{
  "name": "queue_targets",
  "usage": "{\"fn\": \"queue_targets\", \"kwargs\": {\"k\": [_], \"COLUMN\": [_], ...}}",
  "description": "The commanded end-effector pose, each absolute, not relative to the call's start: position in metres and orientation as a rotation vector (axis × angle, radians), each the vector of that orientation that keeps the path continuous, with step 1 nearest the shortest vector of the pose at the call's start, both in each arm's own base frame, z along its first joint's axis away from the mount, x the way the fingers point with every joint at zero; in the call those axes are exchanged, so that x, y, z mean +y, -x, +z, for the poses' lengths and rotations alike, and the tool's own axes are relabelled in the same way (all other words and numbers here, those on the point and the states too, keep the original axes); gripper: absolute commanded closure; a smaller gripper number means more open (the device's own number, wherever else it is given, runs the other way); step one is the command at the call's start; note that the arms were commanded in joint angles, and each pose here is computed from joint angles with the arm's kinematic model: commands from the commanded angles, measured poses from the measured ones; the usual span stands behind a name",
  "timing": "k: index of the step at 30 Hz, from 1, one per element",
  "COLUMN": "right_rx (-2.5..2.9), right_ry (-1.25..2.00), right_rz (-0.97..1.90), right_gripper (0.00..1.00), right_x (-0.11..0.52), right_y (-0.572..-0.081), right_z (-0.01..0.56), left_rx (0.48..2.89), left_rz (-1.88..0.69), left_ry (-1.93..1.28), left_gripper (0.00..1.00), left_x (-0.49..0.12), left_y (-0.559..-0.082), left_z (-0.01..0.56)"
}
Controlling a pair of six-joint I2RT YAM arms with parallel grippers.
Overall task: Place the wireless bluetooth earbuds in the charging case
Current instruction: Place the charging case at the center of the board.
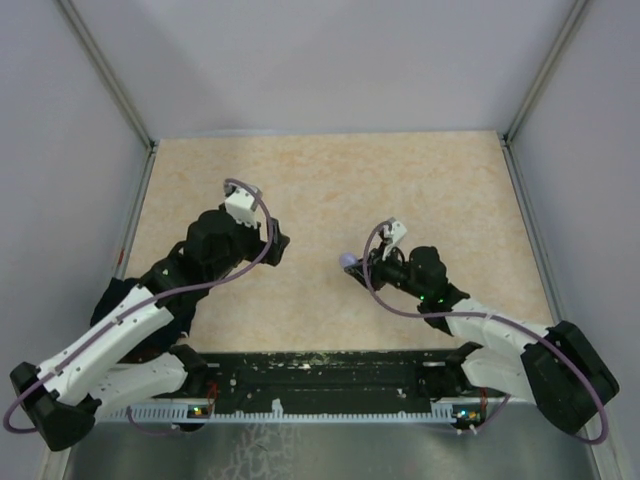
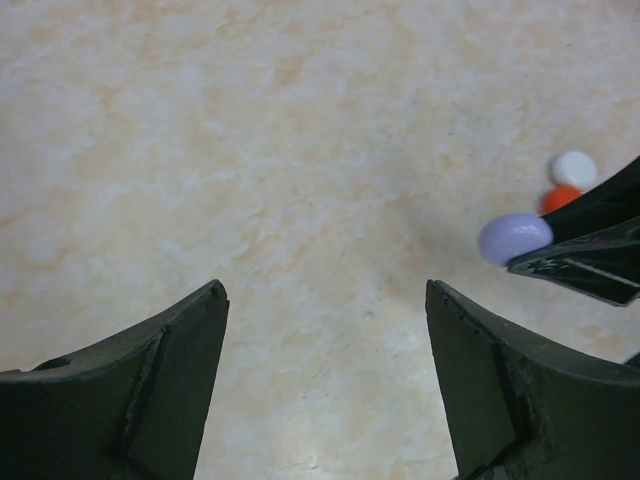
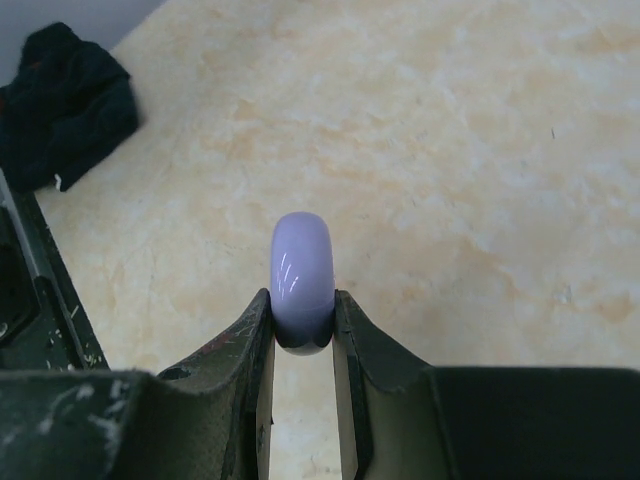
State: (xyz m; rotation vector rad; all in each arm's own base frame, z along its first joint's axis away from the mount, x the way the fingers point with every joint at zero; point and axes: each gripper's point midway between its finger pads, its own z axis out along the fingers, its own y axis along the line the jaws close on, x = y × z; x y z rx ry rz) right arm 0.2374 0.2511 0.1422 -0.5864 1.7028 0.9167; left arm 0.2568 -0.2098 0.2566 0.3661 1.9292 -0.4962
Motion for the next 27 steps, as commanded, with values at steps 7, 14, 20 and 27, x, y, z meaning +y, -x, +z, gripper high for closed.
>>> {"fn": "queue_targets", "kwargs": {"k": [7,14,20,27], "right_rx": [2.067,2.137,2.228,2.305], "right_ry": [0.121,-0.161,-0.260,-0.280], "right_rz": [0.879,0.773,0.645,0.578], "right_gripper": [1.00,1.00,0.98,0.83], "right_x": [0.186,0.126,0.101,0.093], "right_y": [-0.264,-0.289,-0.300,-0.308], "right_z": [0.104,0.088,0.070,0.052], "left_rx": [1.923,1.908,1.877,1.847], "left_rz": [-0.202,-0.193,-0.248,-0.301], "left_ry": [-0.245,-0.153,-0.095,-0.060], "left_gripper": [0.06,0.00,0.00,0.00], "left_x": [-0.142,-0.115,-0.103,-0.098], "left_y": [-0.264,-0.264,-0.267,-0.268], "left_z": [0.236,0.231,0.235,0.238]}}
